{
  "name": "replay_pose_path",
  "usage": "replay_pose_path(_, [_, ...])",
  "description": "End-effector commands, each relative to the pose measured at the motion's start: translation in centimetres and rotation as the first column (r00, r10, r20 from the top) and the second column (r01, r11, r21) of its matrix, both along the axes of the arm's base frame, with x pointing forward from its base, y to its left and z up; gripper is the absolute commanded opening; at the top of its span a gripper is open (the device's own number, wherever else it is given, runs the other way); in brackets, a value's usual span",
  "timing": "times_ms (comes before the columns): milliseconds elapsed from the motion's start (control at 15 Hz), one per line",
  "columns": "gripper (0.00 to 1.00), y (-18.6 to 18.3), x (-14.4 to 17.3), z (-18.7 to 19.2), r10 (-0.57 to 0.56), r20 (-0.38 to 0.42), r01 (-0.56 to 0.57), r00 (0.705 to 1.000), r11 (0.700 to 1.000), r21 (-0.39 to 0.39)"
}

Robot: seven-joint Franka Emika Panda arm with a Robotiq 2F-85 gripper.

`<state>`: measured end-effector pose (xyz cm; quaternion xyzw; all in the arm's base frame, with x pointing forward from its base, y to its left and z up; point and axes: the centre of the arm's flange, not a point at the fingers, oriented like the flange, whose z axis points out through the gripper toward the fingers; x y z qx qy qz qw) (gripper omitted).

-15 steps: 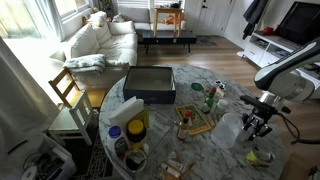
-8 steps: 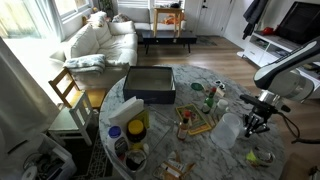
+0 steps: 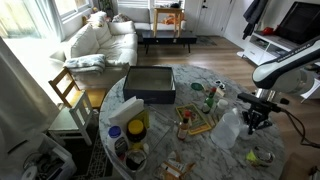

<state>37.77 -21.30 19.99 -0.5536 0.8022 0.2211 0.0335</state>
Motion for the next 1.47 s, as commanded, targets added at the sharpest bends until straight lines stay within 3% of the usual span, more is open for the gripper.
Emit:
replay_pose_path(0, [0.01, 2.3, 0.7, 3.5, 0.112, 0.001, -0.111, 0.994, 0.991, -0.073])
replay_pose_path(267, [0.01, 4.7, 1.9, 7.6, 0.266, -0.068, -0.274, 0.962, 0.942, -0.193])
replay_pose_path(600, [0.01, 7.1, 2.2, 12.5, 0.406, -0.180, -0.443, 0.896, 0.836, -0.324])
replay_pose_path(1000, [0.01, 12.7, 3.2, 17.8, 0.611, -0.300, -0.675, 0.733, 0.595, -0.436])
replay_pose_path(1267, [0.01, 17.1, 3.6, 18.1, 0.734, -0.317, -0.773, 0.600, 0.429, -0.467])
replay_pose_path(1400, [0.01, 19.0, 3.5, 17.5, 0.781, -0.312, -0.800, 0.541, 0.362, -0.479])
